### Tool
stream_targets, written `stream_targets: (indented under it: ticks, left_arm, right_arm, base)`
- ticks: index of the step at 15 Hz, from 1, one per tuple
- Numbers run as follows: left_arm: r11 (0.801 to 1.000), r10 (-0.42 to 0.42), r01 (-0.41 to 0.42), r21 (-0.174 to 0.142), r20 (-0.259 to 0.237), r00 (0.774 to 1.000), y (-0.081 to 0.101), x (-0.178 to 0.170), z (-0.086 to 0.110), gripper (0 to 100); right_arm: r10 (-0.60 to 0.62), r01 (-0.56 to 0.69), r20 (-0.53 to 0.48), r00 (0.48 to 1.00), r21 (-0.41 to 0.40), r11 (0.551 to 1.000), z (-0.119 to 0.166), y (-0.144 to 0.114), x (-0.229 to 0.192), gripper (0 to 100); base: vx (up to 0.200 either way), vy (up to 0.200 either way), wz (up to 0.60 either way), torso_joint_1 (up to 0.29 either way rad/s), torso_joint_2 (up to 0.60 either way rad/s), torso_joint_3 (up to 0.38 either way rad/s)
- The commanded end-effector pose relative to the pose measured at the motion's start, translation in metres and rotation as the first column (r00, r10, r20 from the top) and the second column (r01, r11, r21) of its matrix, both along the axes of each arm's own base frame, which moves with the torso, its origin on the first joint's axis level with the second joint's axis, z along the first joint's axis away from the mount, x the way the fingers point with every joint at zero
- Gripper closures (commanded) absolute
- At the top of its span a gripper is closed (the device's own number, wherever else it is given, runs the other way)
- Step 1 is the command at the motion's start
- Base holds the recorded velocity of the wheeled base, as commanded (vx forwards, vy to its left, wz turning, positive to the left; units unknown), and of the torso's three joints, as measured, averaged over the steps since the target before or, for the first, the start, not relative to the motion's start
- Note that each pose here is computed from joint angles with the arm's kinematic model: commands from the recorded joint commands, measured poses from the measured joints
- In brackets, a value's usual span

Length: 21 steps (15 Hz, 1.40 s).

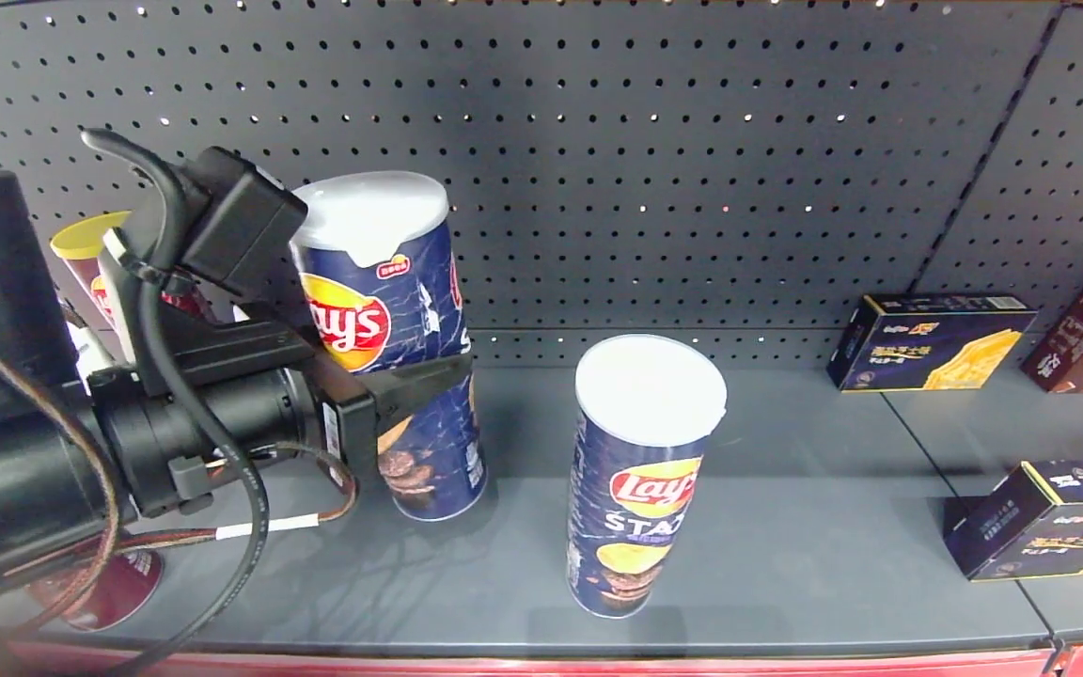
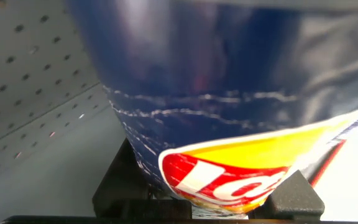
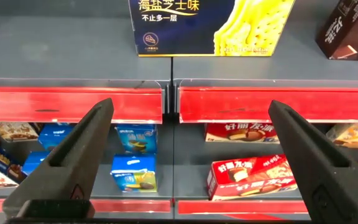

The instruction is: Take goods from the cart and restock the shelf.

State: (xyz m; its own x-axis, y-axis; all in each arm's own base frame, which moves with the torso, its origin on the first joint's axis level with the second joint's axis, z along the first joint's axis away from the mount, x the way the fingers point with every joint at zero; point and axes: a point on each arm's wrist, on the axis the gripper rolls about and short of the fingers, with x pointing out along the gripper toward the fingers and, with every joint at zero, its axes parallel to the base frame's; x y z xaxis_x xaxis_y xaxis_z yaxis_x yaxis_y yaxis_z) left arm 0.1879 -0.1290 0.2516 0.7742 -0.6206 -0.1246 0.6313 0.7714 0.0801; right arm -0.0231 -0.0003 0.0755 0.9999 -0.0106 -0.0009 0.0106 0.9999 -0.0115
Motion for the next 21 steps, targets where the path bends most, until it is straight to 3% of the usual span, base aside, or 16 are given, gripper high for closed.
stream_targets:
  ticks: [1, 5, 8, 13, 21]
  left_arm:
    - [0.999, 0.049, -0.048, 0.018, -0.030, 0.998, -0.006, 0.009, -0.008, 100]
    - [0.991, 0.131, -0.131, -0.005, -0.068, 0.989, -0.021, 0.029, -0.011, 100]
    - [0.972, 0.233, -0.231, 0.030, -0.067, 0.970, -0.038, 0.050, -0.017, 100]
    - [0.974, 0.224, -0.224, 0.003, -0.046, 0.973, -0.065, 0.077, -0.031, 100]
    - [0.963, 0.266, -0.267, -0.033, -0.010, 0.964, -0.090, 0.117, -0.047, 100]
  right_arm:
    - [0.000, 0.000, -0.002, 1.000, -0.001, 1.000, 0.000, 0.000, 0.000, 0]
    - [0.000, 0.000, -0.002, 1.000, -0.001, 1.000, 0.000, 0.000, 0.000, 0]
    - [0.000, 0.000, -0.001, 1.000, -0.001, 1.000, 0.000, 0.000, 0.000, 0]
    - [0.000, 0.000, -0.001, 1.000, -0.001, 1.000, 0.000, 0.000, 0.000, 0]
    - [0.000, 0.000, -0.002, 1.000, -0.001, 1.000, 0.000, 0.000, 0.000, 0]
  base:
    - [0.000, 0.000, 0.00, 0.000, 0.00, 0.000]
    - [0.000, 0.000, 0.00, 0.000, 0.00, 0.000]
    - [0.000, 0.000, 0.00, 0.000, 0.00, 0.000]
    - [0.000, 0.000, 0.00, 0.000, 0.00, 0.000]
    - [0.000, 0.000, 0.00, 0.000, 0.00, 0.000]
